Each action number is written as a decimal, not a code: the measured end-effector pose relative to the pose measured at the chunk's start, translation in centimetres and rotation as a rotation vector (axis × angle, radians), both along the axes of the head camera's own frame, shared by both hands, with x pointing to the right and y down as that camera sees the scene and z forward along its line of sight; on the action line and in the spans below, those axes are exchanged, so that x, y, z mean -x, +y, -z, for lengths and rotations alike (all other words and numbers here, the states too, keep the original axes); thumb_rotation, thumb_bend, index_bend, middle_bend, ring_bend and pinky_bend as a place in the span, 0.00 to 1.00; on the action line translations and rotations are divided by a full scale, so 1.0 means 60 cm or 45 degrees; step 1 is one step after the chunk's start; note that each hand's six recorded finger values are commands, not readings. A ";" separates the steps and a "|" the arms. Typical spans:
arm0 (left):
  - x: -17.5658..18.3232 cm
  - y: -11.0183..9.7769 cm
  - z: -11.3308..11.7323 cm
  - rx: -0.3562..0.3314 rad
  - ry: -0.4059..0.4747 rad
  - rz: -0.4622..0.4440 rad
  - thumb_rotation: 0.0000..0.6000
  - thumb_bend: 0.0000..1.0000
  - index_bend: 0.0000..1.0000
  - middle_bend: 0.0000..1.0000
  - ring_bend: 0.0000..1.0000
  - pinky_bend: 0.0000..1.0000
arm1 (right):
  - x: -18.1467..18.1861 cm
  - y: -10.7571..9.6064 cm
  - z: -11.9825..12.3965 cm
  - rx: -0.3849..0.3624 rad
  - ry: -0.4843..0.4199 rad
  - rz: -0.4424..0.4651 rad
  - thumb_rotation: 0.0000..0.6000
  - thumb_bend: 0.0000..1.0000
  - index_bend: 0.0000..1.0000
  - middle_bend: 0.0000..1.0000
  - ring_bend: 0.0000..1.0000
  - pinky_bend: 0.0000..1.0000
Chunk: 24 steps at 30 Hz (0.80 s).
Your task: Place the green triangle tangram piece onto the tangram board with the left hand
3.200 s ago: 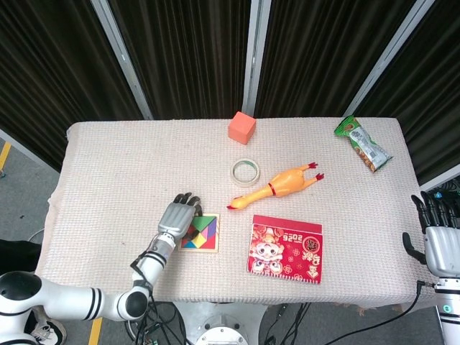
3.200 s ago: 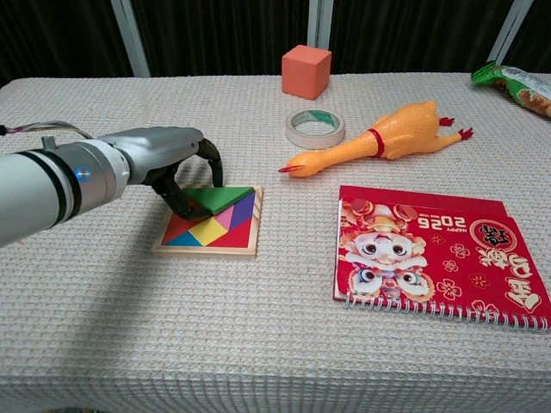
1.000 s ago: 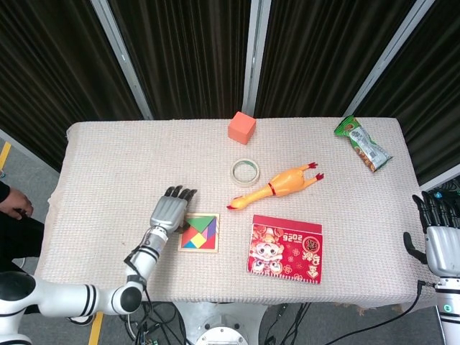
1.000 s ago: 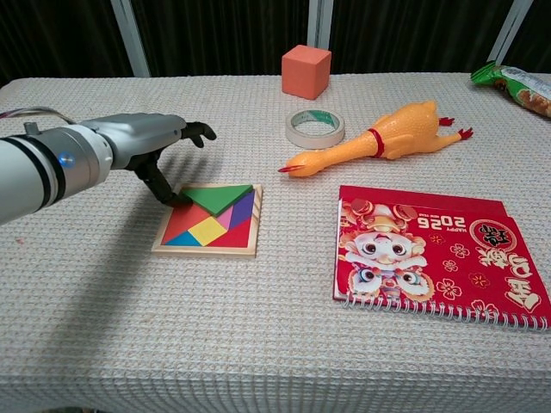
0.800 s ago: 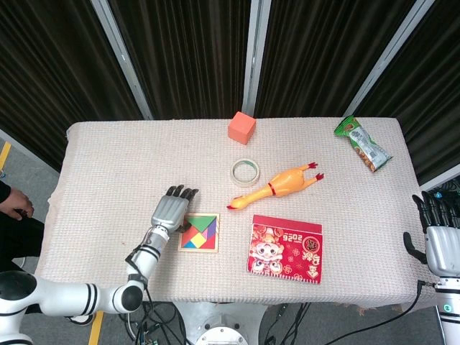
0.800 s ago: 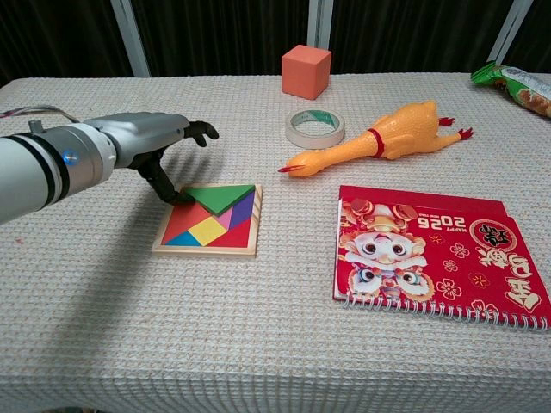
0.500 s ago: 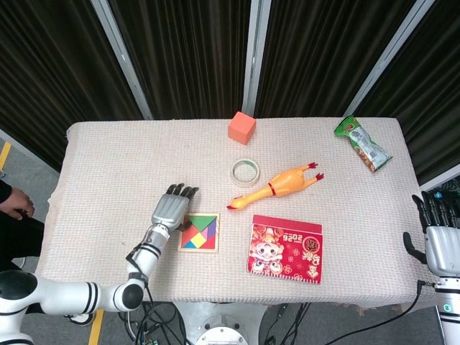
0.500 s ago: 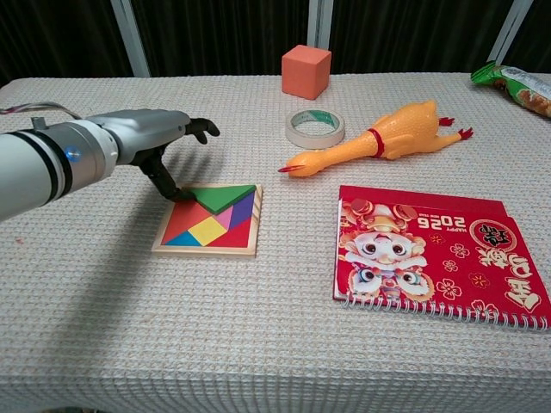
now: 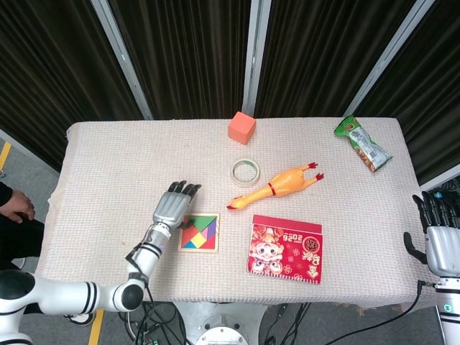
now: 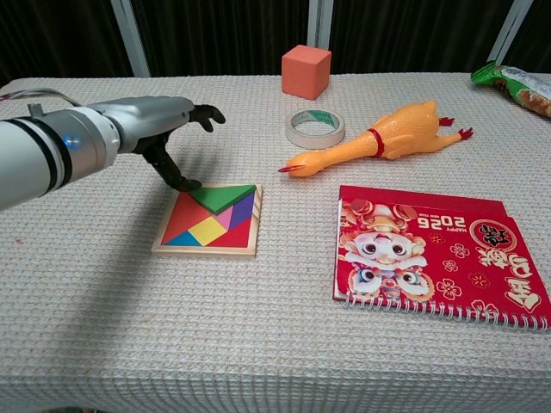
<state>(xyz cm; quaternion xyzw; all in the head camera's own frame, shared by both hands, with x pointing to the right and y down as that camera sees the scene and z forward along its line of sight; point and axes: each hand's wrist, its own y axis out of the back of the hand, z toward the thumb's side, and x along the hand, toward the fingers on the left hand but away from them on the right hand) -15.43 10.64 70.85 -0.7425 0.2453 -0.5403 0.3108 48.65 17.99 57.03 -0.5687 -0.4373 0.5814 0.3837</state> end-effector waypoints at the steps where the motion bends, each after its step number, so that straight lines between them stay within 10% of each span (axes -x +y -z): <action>1: -0.003 0.000 0.004 -0.003 0.011 -0.002 1.00 0.21 0.08 0.10 0.00 0.07 | 0.000 0.000 0.000 0.000 -0.001 0.000 1.00 0.35 0.00 0.00 0.00 0.00; 8: -0.032 0.011 0.021 -0.007 0.110 -0.013 1.00 0.05 0.08 0.10 0.00 0.07 | -0.003 0.001 0.001 -0.001 -0.003 -0.007 1.00 0.35 0.00 0.00 0.00 0.00; 24: -0.075 0.021 0.001 -0.026 0.207 0.004 1.00 0.04 0.08 0.10 0.00 0.07 | -0.011 0.001 -0.001 0.002 -0.007 -0.020 1.00 0.35 0.00 0.00 0.00 0.00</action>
